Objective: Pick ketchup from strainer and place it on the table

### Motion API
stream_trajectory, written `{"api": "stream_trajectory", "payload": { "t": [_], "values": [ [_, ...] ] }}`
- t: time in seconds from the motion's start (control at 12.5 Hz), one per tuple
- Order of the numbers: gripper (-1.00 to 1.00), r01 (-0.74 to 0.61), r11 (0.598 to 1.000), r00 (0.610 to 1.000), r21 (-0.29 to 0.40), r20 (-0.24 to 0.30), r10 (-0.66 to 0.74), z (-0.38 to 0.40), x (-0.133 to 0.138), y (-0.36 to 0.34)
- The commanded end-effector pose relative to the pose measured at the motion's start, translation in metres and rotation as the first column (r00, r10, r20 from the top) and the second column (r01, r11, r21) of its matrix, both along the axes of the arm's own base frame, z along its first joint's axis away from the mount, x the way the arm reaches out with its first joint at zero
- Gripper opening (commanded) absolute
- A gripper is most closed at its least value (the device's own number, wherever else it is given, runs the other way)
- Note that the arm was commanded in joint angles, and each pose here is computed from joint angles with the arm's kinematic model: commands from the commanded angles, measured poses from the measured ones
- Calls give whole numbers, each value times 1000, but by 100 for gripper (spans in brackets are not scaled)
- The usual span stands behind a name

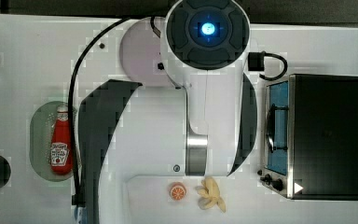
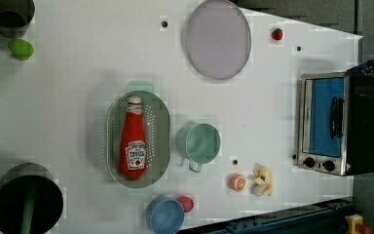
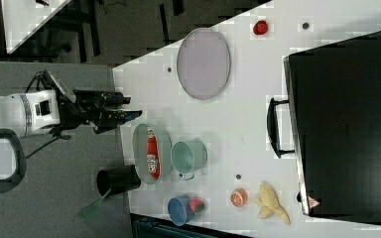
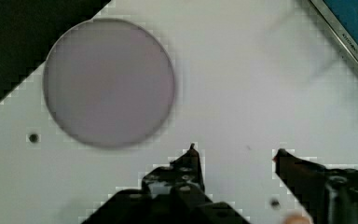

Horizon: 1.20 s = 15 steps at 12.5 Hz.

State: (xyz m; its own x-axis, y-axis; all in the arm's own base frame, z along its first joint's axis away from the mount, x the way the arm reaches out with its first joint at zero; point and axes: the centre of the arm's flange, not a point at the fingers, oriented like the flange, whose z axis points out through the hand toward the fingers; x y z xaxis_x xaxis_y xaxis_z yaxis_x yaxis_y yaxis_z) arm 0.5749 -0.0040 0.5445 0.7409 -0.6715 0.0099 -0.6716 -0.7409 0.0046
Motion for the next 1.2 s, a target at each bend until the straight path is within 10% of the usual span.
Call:
{"api": "stream_trajectory", "payload": {
  "t": [0.08, 0.24, 0.72, 1.2],
  "values": [
    [59, 37, 999, 999, 16, -17, -37, 49, -41, -7],
    [100, -3, 1000, 1000, 19, -19, 4, 47, -39, 16],
    [100, -309, 951, 949, 22, -51, 310, 18, -53, 187],
    [100, -575, 813, 802, 89, -134, 582, -49, -107, 339]
  ]
}}
